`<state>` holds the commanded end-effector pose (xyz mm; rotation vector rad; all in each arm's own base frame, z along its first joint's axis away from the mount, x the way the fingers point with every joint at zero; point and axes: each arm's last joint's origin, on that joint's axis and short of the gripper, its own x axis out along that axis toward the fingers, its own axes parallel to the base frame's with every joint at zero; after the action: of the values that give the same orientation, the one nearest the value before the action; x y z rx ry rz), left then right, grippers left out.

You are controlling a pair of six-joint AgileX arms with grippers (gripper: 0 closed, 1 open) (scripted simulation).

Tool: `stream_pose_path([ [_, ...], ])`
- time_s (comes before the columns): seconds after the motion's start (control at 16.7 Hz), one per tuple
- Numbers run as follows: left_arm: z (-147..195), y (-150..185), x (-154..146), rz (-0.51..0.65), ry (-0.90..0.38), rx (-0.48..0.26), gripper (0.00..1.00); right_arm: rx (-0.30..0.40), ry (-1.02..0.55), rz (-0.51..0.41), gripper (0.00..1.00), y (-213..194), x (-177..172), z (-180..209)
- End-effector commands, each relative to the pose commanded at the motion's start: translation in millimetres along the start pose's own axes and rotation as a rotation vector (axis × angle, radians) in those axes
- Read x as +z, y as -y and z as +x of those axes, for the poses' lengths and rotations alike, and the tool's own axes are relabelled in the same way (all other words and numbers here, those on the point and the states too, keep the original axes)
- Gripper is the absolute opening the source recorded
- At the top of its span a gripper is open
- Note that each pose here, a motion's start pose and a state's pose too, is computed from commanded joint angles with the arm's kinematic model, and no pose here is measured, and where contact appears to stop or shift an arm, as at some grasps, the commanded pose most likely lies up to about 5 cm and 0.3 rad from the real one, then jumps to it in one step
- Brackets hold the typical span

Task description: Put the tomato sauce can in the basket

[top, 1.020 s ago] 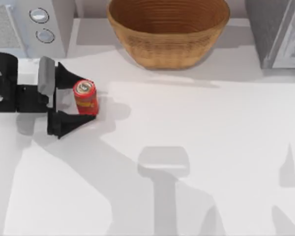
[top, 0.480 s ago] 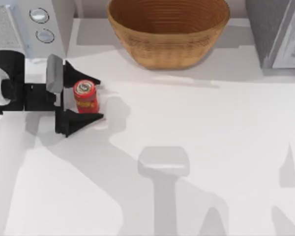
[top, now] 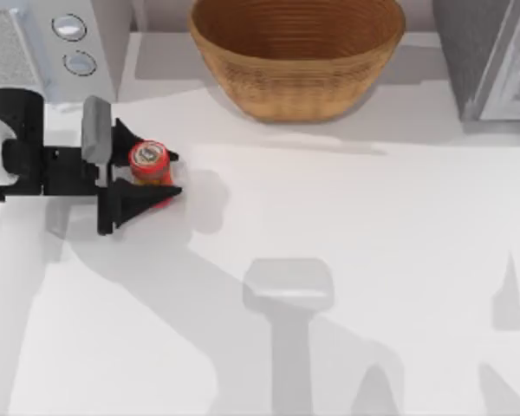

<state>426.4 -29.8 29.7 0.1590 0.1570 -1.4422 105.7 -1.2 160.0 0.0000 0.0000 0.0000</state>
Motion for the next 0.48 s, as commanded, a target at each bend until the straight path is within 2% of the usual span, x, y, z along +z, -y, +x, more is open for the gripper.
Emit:
stream_pose_path([
  [0.3,0.0,0.0,0.0,0.000,0.000,0.000,0.02,0.000,0.000,0.000,1.00,0.0,0.0,0.0],
  [0.48,0.0,0.0,0.0,0.000,0.000,0.000,0.00,0.000,0.000,0.000,1.00,0.0,0.0,0.0],
])
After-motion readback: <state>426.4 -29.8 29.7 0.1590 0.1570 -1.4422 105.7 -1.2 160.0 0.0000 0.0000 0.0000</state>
